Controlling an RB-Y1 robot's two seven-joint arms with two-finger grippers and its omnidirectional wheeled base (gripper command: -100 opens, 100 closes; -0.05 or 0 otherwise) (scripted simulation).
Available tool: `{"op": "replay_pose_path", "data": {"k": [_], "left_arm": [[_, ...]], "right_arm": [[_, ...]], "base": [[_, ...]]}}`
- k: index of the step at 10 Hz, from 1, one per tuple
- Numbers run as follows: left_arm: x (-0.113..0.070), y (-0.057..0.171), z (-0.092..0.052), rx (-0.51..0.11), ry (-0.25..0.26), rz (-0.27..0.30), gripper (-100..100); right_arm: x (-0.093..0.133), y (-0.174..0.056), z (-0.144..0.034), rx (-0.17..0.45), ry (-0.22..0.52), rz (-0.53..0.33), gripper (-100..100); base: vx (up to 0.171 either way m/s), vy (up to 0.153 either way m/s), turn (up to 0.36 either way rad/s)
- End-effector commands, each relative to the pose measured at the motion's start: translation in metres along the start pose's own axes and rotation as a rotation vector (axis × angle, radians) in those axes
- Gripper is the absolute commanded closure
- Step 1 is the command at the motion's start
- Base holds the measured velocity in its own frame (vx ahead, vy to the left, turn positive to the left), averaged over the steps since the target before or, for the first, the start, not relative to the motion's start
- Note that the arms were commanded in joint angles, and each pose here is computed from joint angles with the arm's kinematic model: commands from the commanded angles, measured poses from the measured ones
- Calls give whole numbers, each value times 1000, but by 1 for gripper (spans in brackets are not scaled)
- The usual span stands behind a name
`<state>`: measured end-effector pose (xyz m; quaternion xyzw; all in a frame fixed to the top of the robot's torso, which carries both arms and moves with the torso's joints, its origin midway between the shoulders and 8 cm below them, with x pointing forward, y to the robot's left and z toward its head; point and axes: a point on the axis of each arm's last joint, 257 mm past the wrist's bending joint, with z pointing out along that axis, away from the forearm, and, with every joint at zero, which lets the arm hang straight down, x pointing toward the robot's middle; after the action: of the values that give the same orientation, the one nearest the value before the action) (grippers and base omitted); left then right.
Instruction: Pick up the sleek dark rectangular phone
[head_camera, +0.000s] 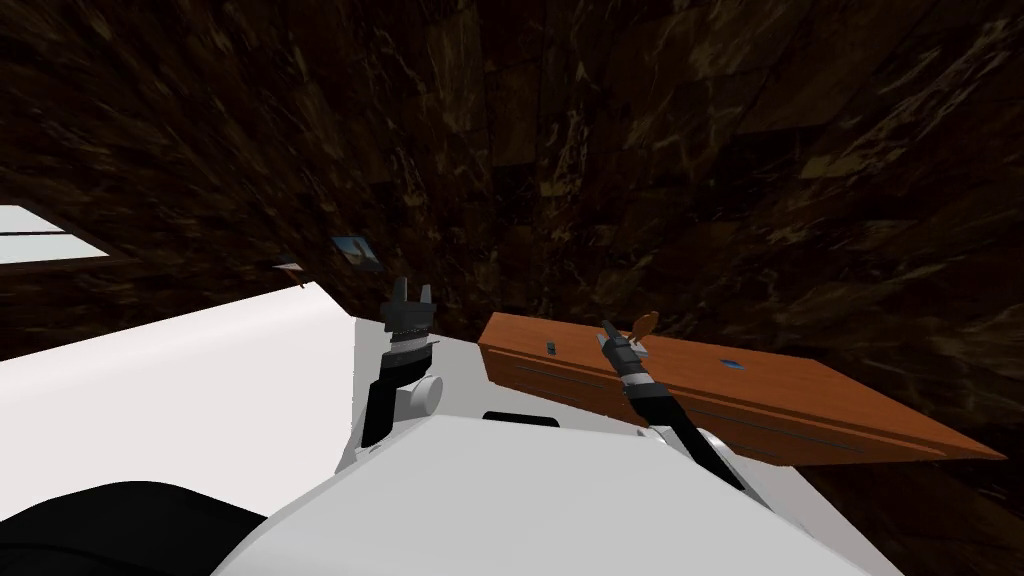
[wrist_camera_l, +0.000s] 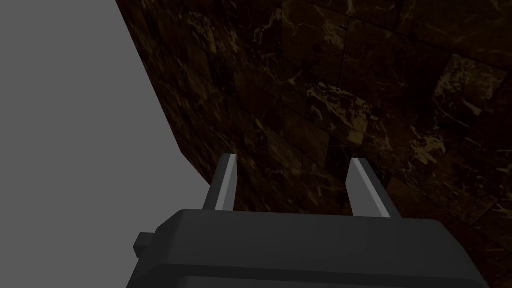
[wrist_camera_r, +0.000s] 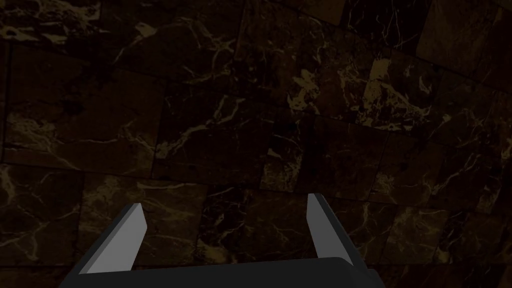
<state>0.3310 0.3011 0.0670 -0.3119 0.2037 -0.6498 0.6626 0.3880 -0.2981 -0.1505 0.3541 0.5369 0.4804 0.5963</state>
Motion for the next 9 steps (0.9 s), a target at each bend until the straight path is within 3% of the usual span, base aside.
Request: {"op": "replay_pose_path", "data": {"k": [1,2,3,4,5,7,8,9], "left_arm": [[0,0,0,0,0,0,0],[0,0,0,0,0,0,0],[0,0,0,0,0,0,0],[0,0,0,0,0,0,0],[0,0,0,0,0,0,0],[0,0,0,0,0,0,0],[0,0,0,0,0,0,0],[0,0,0,0,0,0,0]], "right_arm": [[2,-21,-5,53,10,-1,-100],[2,-47,-9,125,29,-2,-100],[2,-47,-9,125,29,-2,-100],[3,-72,-14,193,47,-3,-100],[3,-73,-15,199,46,-3,-100],[5,-121,-29,332,81,-4,-100],[5,-125,-30,349,81,-5,-100],[5,-148,-39,414,99,-6,-100]], "base": [[-4,-66,201],[-2,-55,251],[2,-42,236],[3,-43,366],[3,-45,155],[-2,-65,387],[1,-62,225],[-8,-56,369]]}}
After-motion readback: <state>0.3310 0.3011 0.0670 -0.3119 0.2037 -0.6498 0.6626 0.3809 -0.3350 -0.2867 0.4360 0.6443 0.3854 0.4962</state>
